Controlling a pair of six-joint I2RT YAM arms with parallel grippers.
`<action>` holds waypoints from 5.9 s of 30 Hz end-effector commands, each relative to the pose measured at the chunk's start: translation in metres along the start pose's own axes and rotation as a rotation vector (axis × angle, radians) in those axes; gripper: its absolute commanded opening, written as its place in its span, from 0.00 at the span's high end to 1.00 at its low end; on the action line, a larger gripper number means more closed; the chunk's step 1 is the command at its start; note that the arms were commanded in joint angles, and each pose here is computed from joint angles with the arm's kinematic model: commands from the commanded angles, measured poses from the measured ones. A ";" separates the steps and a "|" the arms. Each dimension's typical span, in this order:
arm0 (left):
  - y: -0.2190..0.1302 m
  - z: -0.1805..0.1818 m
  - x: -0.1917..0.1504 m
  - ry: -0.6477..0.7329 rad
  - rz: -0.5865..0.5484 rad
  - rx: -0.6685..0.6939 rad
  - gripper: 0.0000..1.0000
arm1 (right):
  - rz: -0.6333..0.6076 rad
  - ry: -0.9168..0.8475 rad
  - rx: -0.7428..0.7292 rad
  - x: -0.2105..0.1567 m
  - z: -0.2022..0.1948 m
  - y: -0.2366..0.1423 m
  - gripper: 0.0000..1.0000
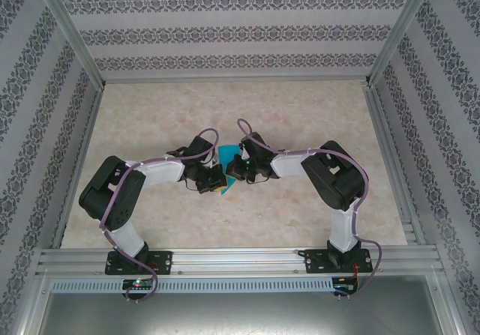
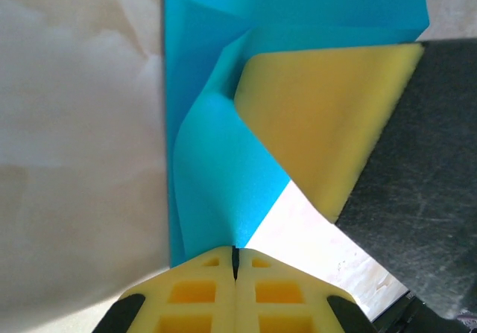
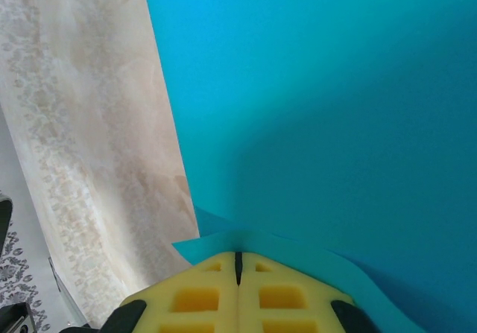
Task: Fold a paper plane with a square sheet of paper (pick it up from the middle)
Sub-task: Third fold the triangle at the center of the table.
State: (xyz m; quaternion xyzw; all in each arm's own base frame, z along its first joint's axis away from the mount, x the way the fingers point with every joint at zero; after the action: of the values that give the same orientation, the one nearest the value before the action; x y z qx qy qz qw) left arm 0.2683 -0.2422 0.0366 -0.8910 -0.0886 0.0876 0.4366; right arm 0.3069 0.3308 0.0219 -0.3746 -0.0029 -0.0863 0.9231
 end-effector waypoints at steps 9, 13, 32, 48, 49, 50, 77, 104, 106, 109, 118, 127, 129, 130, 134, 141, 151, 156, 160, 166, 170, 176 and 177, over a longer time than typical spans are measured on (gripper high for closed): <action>0.011 0.020 -0.016 -0.069 0.011 0.025 0.96 | 0.066 0.058 -0.199 -0.026 -0.057 0.013 0.98; 0.010 0.025 -0.020 -0.070 0.016 0.046 0.96 | 0.065 0.062 -0.202 -0.027 -0.059 0.013 0.98; 0.000 0.055 -0.062 0.028 0.092 0.235 0.98 | 0.034 0.114 -0.228 -0.026 -0.075 0.012 0.98; -0.027 -0.010 -0.017 0.169 -0.154 0.062 0.99 | -0.046 0.220 -0.201 -0.029 -0.077 0.005 0.98; -0.023 -0.010 -0.016 0.163 -0.150 0.057 0.99 | -0.051 0.225 -0.199 -0.030 -0.077 0.004 0.98; -0.019 -0.010 -0.014 0.159 -0.146 0.055 0.99 | -0.055 0.231 -0.196 -0.029 -0.076 0.004 0.98; 0.007 0.018 -0.005 0.117 -0.115 0.170 1.00 | -0.045 0.204 -0.117 -0.020 -0.058 0.002 0.98; 0.011 0.050 -0.014 0.124 -0.064 0.305 1.00 | -0.044 -0.130 -0.044 -0.024 -0.003 -0.023 0.93; 0.011 0.050 -0.014 0.121 -0.062 0.307 1.00 | -0.033 -0.132 -0.046 -0.026 -0.002 -0.019 0.93; 0.012 0.052 -0.015 0.117 -0.058 0.314 1.00 | -0.018 -0.140 -0.047 -0.029 -0.002 -0.014 0.94; 0.009 0.063 -0.019 0.100 -0.047 0.366 1.00 | -0.001 -0.149 -0.106 -0.030 -0.019 -0.009 0.94; 0.004 0.100 -0.031 0.050 0.019 0.489 1.00 | -0.028 -0.185 -0.183 -0.009 -0.046 -0.025 0.94; 0.003 0.104 -0.032 0.035 0.024 0.489 1.00 | -0.043 -0.190 -0.184 -0.001 -0.053 -0.031 0.94; 0.002 0.104 -0.033 0.033 0.028 0.486 1.00 | -0.048 -0.191 -0.176 0.003 -0.056 -0.035 0.94; 0.005 0.103 -0.031 0.024 0.039 0.458 1.00 | -0.083 -0.183 -0.148 0.023 -0.070 -0.051 0.93; 0.004 0.091 -0.023 0.065 0.029 0.423 1.00 | -0.182 -0.207 -0.121 0.044 -0.050 -0.091 0.91; 0.003 0.072 -0.013 0.127 0.026 0.383 1.00 | -0.124 -0.267 -0.053 0.014 -0.001 -0.062 0.91; 0.005 0.073 -0.015 0.121 0.035 0.382 1.00 | -0.047 -0.254 -0.021 0.003 0.006 -0.029 0.94; 0.005 0.074 -0.016 0.115 0.043 0.388 1.00 | -0.010 -0.241 -0.036 0.001 0.001 -0.019 0.95; 0.002 0.084 -0.020 0.109 0.053 0.429 1.00 | -0.013 -0.203 -0.117 0.008 -0.043 -0.033 0.96; 0.000 0.090 -0.022 0.102 0.046 0.445 1.00 | -0.062 -0.185 -0.215 0.028 -0.082 -0.065 0.97; -0.003 0.074 -0.015 0.126 -0.007 0.380 1.00 | -0.168 -0.277 -0.158 0.047 -0.039 -0.104 0.97; -0.005 0.071 -0.011 0.134 -0.028 0.377 1.00 | -0.162 -0.289 -0.138 0.045 -0.030 -0.103 0.97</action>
State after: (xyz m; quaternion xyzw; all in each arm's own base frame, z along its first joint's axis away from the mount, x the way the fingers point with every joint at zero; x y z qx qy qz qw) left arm 0.2641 -0.2293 0.0253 -0.8466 -0.0607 -0.0041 0.5287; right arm 0.3399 0.2162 0.0540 -0.4503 -0.1171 -0.1236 0.8765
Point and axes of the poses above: each hand's point on the last joint's axis, 136 mm out from that joint toward the fingers, its own y axis out along the fingers, its own z axis along the line the jaws close on, x = y × z, the point moved 1 cm from there along -y, back along the fingers, and after that the axes turned 3 degrees about -y, right-handed, at the moved point
